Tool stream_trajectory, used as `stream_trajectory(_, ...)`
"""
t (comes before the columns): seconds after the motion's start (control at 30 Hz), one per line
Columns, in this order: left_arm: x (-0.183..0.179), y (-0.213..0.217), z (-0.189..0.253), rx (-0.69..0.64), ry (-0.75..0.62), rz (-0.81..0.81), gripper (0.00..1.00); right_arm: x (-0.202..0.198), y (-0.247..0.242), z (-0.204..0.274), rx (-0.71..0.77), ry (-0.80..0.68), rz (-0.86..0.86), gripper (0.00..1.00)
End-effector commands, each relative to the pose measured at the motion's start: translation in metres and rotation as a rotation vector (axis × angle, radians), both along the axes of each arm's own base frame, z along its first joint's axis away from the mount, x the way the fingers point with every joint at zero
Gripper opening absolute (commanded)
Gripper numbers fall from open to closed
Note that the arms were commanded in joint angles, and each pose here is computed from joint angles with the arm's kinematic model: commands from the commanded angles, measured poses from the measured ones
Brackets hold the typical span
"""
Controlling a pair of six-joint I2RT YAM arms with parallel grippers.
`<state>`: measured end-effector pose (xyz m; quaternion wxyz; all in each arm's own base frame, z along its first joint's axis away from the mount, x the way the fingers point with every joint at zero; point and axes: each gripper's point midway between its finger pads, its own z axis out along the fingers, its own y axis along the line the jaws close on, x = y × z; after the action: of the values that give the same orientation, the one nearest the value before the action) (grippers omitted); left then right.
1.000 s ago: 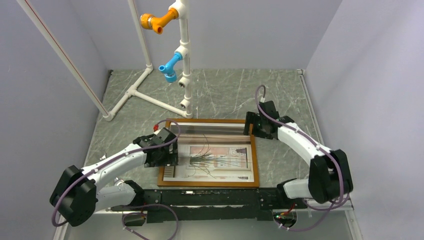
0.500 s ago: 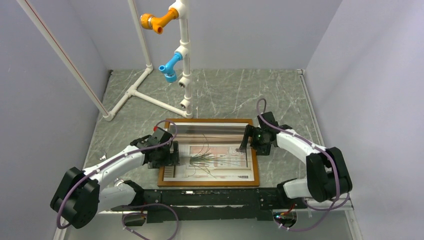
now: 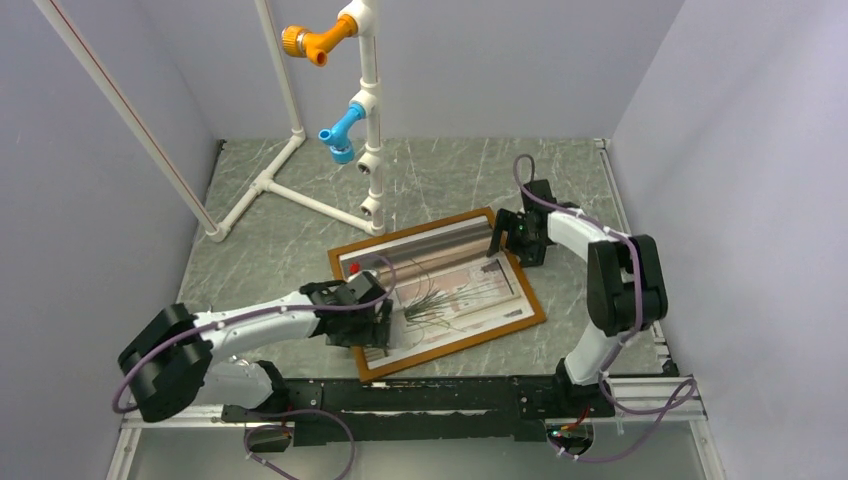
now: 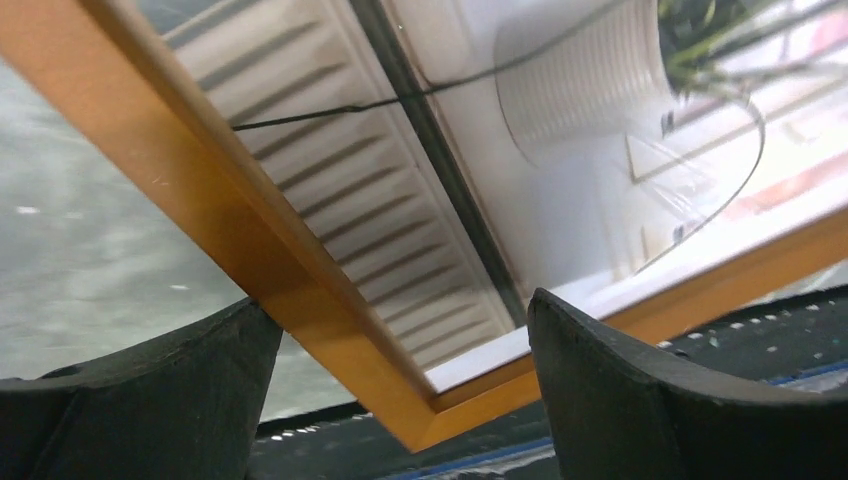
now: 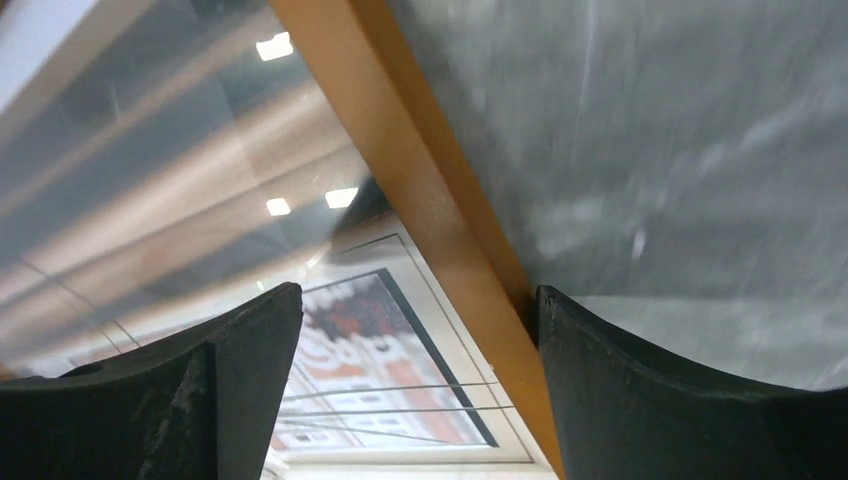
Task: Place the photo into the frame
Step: Adjust the photo frame at the center of the board.
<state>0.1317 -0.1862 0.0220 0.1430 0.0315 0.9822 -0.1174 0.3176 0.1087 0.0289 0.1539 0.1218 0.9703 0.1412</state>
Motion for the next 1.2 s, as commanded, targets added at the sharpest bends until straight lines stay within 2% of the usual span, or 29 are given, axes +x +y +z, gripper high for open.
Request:
stream_trajectory(0.0, 0.004, -0.101, 0.024, -0.283, -0.005, -0.042, 0.93, 0.058, 0.047, 0.036, 0.170, -0.115, 0.111, 0.86)
stream_trajectory(0.17, 0.009, -0.147, 0.015, -0.251, 0.014, -0.070, 0.94, 0.095, 0.053, 0.034, 0.161, -0.123, 0.135, 0.86)
stream_trajectory(0.27, 0.010, -0.174, 0.018, -0.287, 0.020, -0.080, 0.94, 0.118, 0.038, 0.045, 0.055, -0.168, 0.107, 0.90)
stream_trajectory(0.3, 0.010, -0.179, 0.016, -0.293, 0.024, -0.075, 0.94, 0.123, 0.030, 0.050, 0.009, -0.184, 0.081, 0.97)
stream_trajectory(0.33, 0.011, -0.182, 0.015, -0.296, 0.025, -0.065, 0.94, 0.128, 0.021, 0.058, -0.026, -0.203, 0.057, 0.99)
stream_trajectory(0.5, 0.007, -0.177, 0.014, -0.272, 0.019, -0.046, 0.98, 0.130, -0.005, 0.107, -0.097, -0.285, -0.009, 1.00)
stream_trajectory(0.6, 0.008, -0.162, 0.020, -0.246, -0.015, -0.028, 0.99, 0.103, -0.008, 0.123, -0.086, -0.295, -0.014, 1.00)
stream_trajectory(0.73, 0.006, -0.143, 0.032, -0.220, -0.046, -0.024, 0.99, 0.046, -0.011, 0.124, -0.040, -0.283, -0.028, 1.00)
stream_trajectory(0.9, 0.005, -0.120, 0.052, -0.195, -0.090, -0.017, 0.99, -0.033, -0.014, 0.086, 0.017, -0.193, -0.070, 1.00)
stream_trajectory(1.0, 0.005, -0.108, 0.069, -0.181, -0.123, -0.025, 0.99, -0.076, -0.020, 0.054, 0.025, -0.089, -0.150, 1.00)
stream_trajectory(1.17, 0.013, -0.092, 0.104, -0.130, -0.189, -0.032, 0.99, -0.112, -0.015, 0.018, 0.072, -0.010, -0.182, 0.99)
